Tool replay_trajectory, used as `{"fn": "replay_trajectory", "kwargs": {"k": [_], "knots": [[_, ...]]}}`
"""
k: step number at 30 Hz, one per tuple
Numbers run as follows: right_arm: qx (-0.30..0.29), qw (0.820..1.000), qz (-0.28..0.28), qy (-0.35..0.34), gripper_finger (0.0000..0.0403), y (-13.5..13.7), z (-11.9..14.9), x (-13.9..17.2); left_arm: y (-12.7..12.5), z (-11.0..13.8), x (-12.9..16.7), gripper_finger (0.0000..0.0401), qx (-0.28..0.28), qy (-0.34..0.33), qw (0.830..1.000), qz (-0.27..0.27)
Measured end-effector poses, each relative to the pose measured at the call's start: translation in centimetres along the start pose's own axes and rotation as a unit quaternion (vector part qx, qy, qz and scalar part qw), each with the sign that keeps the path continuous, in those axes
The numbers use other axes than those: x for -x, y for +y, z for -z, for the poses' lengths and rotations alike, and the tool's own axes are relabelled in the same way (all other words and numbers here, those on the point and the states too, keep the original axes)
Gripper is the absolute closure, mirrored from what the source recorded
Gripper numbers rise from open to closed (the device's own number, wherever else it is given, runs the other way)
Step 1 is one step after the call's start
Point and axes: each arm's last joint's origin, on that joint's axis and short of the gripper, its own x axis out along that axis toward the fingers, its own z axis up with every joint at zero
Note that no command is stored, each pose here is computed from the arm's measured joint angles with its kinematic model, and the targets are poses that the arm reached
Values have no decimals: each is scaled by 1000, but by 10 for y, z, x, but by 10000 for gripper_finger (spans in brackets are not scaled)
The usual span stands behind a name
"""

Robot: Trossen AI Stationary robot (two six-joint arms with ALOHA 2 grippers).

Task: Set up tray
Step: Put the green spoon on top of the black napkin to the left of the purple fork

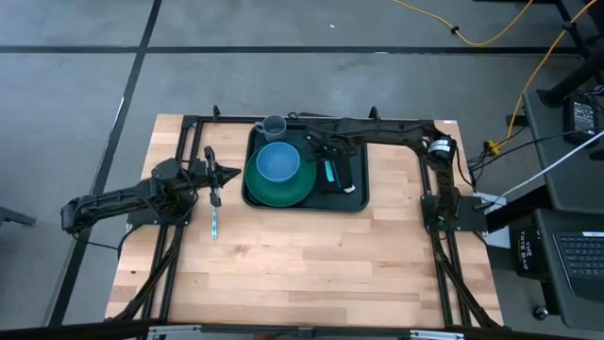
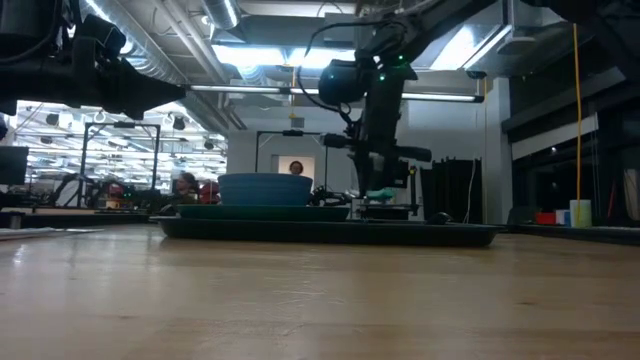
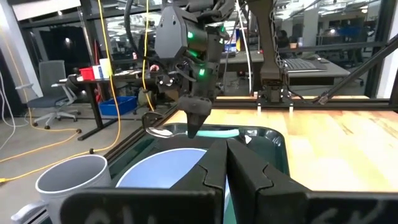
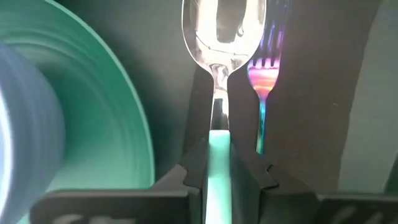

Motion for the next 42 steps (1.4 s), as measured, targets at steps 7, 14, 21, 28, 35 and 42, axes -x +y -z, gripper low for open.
{"fn": "replay_trajectory", "kwargs": {"k": [7, 14, 21, 28, 35, 42], "knots": [[-6, 1000, -8, -6, 354, 2, -2, -5, 0, 0, 0, 395, 0, 0, 1000, 0], [-12, 1000, 5, -11, 355, 2, -1, -9, 0, 1, 0, 395, 0, 3, 1000, 0], [-10, 1000, 8, -6, 355, 4, 1, -20, 0, 1, 0, 395, 1, 7, 1000, 0], [-8, 1000, 10, 7, 355, 5, 3, -28, 0, 2, 0, 395, 1, 9, 1000, 0], [-10, 1000, 15, 10, 355, 4, 3, -28, 0, 2, 0, 395, 1, 9, 1000, 0], [-14, 1000, 15, 10, 355, 4, 3, -28, 0, 2, 0, 395, 2, 9, 1000, 0]]}}
